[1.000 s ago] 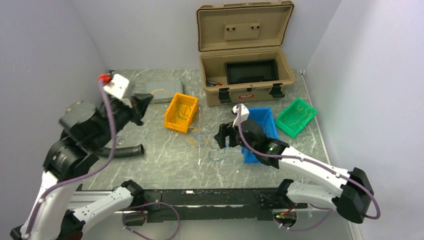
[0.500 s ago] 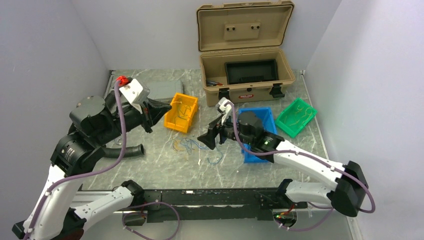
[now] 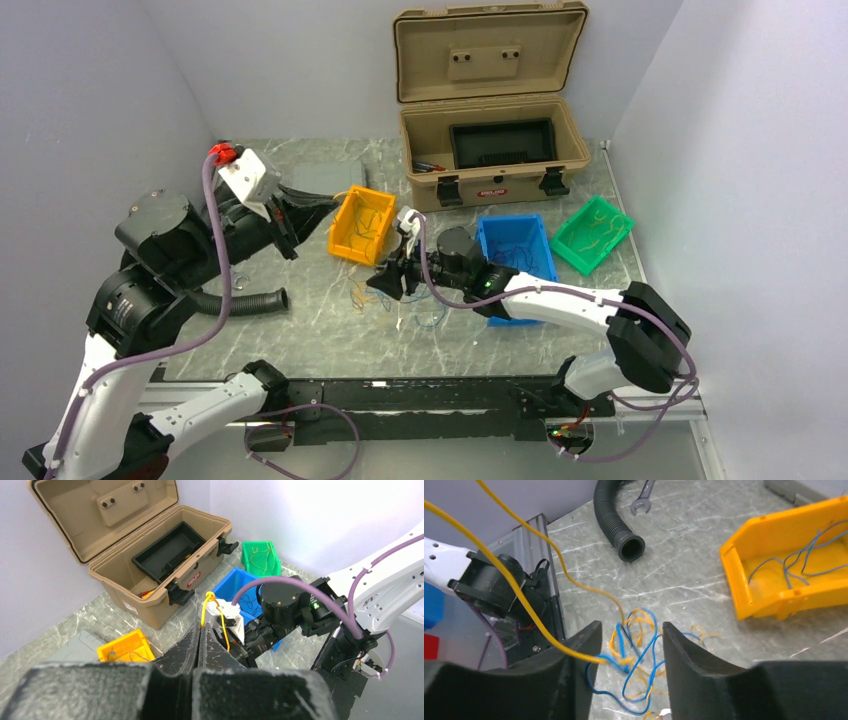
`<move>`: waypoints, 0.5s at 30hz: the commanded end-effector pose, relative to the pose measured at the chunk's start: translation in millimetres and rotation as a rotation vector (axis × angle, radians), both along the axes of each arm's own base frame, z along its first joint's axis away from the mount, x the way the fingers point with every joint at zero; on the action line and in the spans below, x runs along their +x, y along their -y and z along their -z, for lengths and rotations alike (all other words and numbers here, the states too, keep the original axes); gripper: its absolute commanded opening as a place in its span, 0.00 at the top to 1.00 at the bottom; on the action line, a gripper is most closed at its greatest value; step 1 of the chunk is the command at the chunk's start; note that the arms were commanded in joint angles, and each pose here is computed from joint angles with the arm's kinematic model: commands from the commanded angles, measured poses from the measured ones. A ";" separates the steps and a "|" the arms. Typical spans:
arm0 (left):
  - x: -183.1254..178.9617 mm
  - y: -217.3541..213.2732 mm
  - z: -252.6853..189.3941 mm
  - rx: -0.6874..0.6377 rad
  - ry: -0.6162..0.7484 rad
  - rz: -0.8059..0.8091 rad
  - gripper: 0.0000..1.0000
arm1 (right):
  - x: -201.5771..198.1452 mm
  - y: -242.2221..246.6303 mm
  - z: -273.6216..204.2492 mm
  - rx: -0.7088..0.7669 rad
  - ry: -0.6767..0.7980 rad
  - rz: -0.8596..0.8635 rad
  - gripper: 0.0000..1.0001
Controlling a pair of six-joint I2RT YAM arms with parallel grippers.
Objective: Untangle the cables
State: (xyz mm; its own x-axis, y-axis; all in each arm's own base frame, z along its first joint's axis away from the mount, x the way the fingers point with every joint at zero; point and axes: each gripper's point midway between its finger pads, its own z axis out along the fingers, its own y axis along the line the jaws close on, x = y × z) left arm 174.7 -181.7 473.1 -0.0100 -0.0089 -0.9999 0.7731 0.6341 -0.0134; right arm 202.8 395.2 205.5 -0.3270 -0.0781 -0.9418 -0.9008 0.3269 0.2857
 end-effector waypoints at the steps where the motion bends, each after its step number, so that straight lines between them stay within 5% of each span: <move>1: 0.0 -11.7 -28.1 -0.047 0.071 -0.054 1.00 | 12.8 -7.0 -22.8 0.098 0.041 0.052 0.58; 6: 6.5 -55.3 -54.3 -0.012 0.206 -0.259 1.00 | 16.4 23.8 18.6 0.056 -0.038 0.200 0.80; 15: 7.1 -97.2 -80.1 -0.066 0.305 -0.457 1.00 | 20.0 87.2 92.2 -0.077 -0.200 0.491 0.94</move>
State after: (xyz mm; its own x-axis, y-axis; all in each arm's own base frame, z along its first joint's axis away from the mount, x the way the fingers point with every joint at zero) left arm 177.0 -109.9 534.7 0.2313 0.0044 -0.9729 0.5184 0.8457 0.1271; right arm 207.4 330.9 106.5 -0.5056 -0.0591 -0.8607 -0.6965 0.6167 0.3668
